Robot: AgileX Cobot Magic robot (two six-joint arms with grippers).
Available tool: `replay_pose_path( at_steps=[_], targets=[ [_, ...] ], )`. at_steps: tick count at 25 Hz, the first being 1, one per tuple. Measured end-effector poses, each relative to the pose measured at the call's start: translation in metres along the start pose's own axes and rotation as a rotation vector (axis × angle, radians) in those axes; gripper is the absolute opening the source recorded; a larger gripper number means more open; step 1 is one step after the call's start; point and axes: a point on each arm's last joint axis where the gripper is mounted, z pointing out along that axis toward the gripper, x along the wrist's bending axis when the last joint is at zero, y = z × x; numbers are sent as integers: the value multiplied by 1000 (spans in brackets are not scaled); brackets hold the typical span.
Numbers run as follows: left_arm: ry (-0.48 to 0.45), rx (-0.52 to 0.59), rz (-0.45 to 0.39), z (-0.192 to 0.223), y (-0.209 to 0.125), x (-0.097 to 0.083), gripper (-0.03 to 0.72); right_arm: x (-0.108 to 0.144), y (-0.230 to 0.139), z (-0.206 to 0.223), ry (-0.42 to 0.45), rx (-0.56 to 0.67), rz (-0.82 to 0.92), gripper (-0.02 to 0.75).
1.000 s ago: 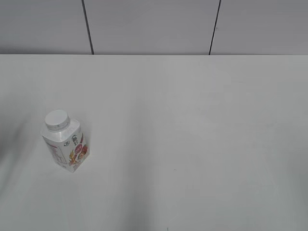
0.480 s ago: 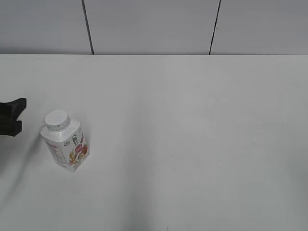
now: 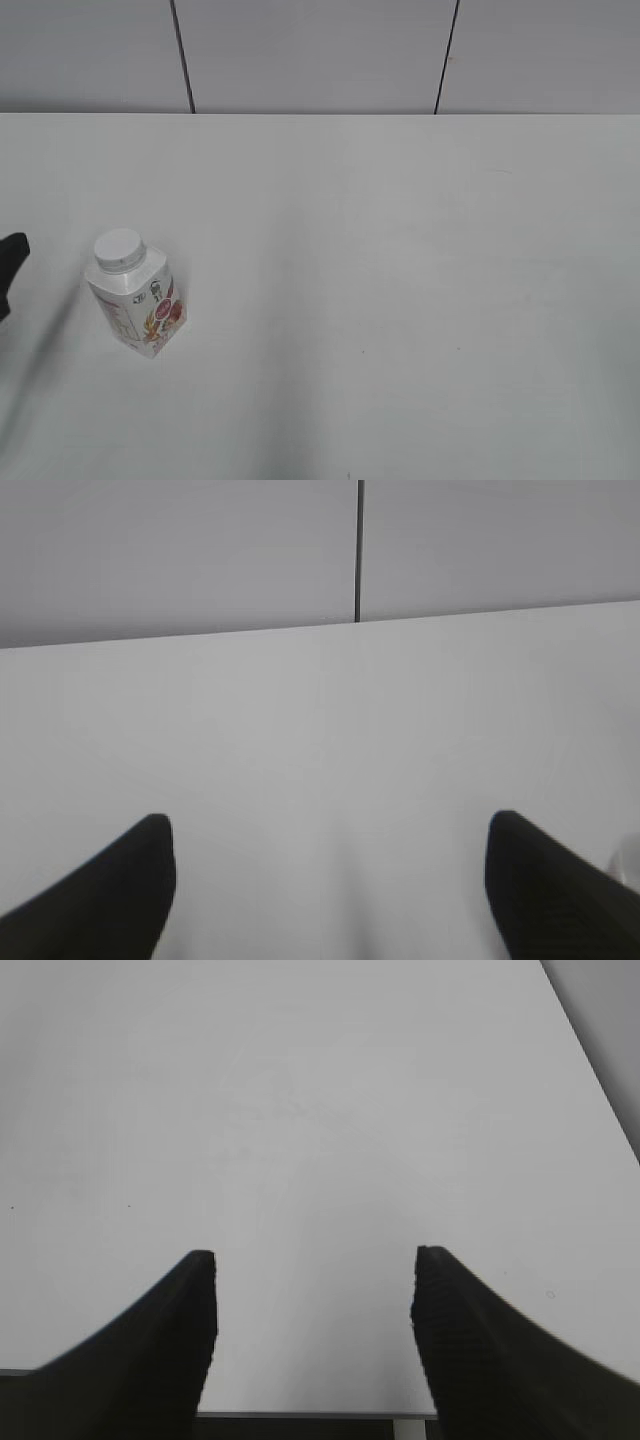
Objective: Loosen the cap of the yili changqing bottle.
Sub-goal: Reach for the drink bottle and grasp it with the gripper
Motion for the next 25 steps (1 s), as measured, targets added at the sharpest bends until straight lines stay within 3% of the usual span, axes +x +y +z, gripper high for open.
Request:
replay_pose_path(
  at_steps=[7, 12, 17, 25],
  targets=[
    [-237, 20, 78, -7, -6, -23, 580, 0, 0, 0, 0, 0, 0, 491],
    [-326, 86, 72, -6, -18, -30, 594, 0, 0, 0, 0, 0, 0, 491],
    [-514, 166, 81, 4, -35, -39, 622, 0, 0, 0, 0, 0, 0, 491],
    [-552, 236, 37, 23, -54, -36, 612, 0, 0, 0, 0, 0, 0, 491]
  ],
)
